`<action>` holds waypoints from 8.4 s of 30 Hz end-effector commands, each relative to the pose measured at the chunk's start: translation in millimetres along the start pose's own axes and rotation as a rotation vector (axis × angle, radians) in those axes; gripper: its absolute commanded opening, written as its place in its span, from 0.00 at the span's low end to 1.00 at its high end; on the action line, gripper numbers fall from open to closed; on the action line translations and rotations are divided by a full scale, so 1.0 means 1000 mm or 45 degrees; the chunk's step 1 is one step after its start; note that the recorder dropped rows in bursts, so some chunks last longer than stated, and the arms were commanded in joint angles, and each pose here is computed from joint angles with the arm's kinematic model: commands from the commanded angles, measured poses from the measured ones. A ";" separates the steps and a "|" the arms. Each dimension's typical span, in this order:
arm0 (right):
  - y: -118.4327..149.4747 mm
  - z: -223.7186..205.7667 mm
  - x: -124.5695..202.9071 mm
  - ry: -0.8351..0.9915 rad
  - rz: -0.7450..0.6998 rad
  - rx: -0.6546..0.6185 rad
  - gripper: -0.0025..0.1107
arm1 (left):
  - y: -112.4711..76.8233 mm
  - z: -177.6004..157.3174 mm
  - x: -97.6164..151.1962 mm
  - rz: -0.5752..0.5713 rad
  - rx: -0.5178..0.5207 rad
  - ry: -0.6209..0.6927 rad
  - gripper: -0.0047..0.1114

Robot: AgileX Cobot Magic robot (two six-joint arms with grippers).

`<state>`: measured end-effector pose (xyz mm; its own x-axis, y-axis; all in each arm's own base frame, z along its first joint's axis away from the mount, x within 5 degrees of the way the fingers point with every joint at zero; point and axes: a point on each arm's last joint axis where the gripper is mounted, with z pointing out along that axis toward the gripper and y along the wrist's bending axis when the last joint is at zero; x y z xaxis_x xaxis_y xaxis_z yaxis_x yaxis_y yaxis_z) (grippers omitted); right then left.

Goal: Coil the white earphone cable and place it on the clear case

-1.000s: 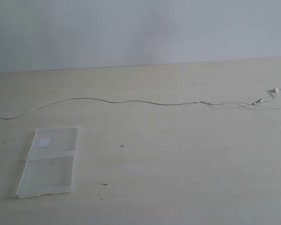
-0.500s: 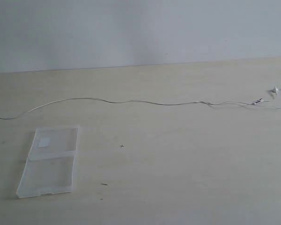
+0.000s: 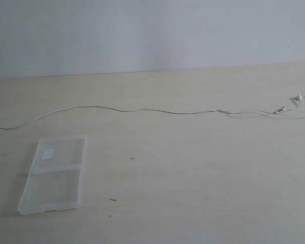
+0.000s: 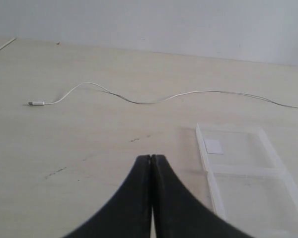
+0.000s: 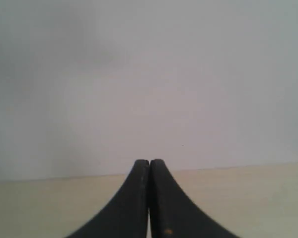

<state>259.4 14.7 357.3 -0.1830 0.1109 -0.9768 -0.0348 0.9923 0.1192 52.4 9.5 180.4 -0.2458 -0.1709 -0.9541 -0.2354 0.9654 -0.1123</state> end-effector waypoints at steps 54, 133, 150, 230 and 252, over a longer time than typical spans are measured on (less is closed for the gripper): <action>0.168 0.276 0.191 0.860 -1.211 -1.146 0.15 | 0.000 0.000 0.000 -0.004 -0.001 -0.013 0.04; 0.167 0.247 0.111 0.928 -0.951 -0.906 0.02 | 0.000 0.000 0.000 -0.004 -0.001 -0.013 0.04; 0.163 0.292 0.207 0.911 -0.944 -0.881 0.42 | 0.000 0.000 0.000 -0.004 -0.001 -0.013 0.04; 0.168 0.100 0.023 0.471 -0.421 -1.180 0.02 | 0.000 0.000 0.000 -0.004 -0.001 -0.013 0.04; 0.165 0.008 -0.073 -0.146 -0.283 -1.344 0.02 | -0.001 -0.001 -0.013 0.117 0.001 -0.192 0.04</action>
<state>279.1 175.2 432.5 -0.0266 -0.0242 -0.9994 -0.9026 0.4302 0.0136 54.0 10.5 187.1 -0.2013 -0.0258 -0.9792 -0.2092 0.9777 0.0172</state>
